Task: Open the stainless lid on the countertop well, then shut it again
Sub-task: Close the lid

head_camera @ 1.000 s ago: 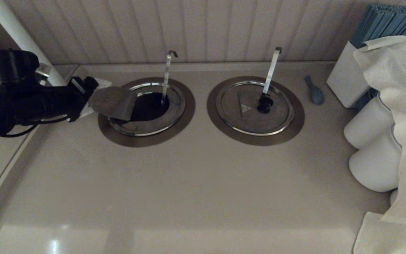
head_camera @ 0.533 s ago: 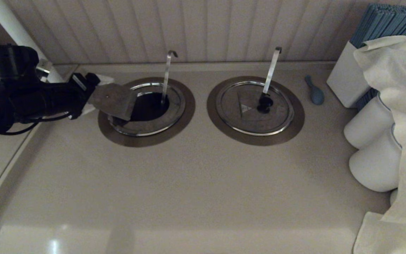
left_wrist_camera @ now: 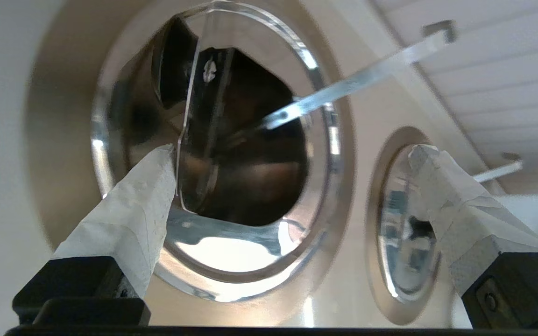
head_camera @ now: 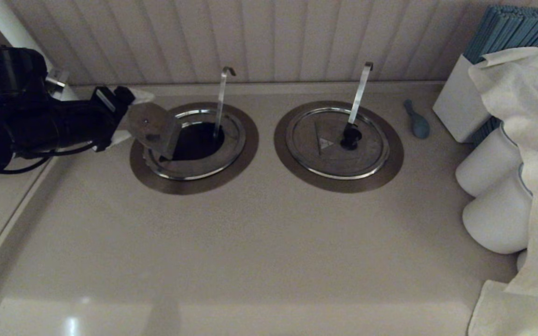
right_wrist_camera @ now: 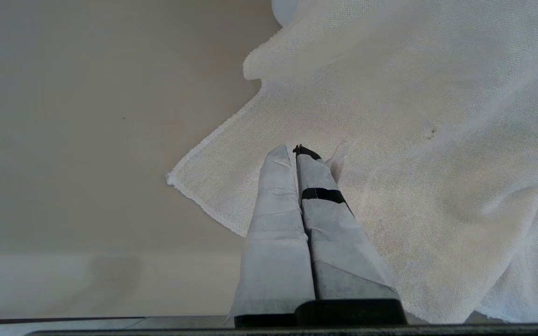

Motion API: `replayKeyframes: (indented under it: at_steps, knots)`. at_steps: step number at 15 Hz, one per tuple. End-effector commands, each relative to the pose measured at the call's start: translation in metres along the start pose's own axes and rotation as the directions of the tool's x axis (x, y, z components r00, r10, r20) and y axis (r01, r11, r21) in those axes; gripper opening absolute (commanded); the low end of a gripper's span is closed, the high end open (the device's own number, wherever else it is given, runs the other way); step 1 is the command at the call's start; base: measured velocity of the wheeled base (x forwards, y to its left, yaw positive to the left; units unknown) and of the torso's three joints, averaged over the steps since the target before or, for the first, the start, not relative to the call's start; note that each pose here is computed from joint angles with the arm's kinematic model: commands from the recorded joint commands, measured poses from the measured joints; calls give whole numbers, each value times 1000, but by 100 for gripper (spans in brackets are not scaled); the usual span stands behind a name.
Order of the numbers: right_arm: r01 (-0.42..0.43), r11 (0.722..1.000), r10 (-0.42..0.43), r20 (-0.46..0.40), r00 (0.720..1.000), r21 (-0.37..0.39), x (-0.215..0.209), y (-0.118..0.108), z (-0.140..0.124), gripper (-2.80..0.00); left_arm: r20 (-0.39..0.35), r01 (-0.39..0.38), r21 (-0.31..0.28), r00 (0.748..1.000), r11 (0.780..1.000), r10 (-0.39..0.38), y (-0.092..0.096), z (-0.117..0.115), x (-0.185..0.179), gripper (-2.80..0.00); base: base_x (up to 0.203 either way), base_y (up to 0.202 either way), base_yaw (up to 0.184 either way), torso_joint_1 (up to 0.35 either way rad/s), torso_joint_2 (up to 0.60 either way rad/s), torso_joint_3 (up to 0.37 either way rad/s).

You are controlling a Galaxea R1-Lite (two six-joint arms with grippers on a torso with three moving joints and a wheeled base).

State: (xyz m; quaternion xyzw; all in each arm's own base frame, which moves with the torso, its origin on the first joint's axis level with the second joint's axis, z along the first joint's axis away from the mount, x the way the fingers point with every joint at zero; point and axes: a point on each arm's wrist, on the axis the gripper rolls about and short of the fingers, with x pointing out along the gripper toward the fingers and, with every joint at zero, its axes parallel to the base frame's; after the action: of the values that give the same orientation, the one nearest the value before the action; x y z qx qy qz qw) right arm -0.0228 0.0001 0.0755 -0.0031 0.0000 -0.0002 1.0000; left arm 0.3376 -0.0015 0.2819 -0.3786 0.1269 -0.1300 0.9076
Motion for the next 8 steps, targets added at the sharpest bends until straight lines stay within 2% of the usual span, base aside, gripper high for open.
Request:
replayKeyframes:
  at_steps: [1, 8]
  knots:
    - [-2, 1000, 2, 0, 1000, 0, 0, 0, 0, -280, 8, 22, 3, 1000, 1000, -22, -8, 1, -7, 0, 0, 0, 0, 0, 0, 0]
    - [0, 1000, 0, 0, 1000, 0, 0, 0, 0, -280, -55, 48, 0, 997, 999, -48, -11, -13, 3, 0, 0, 0, 0, 0, 0, 0]
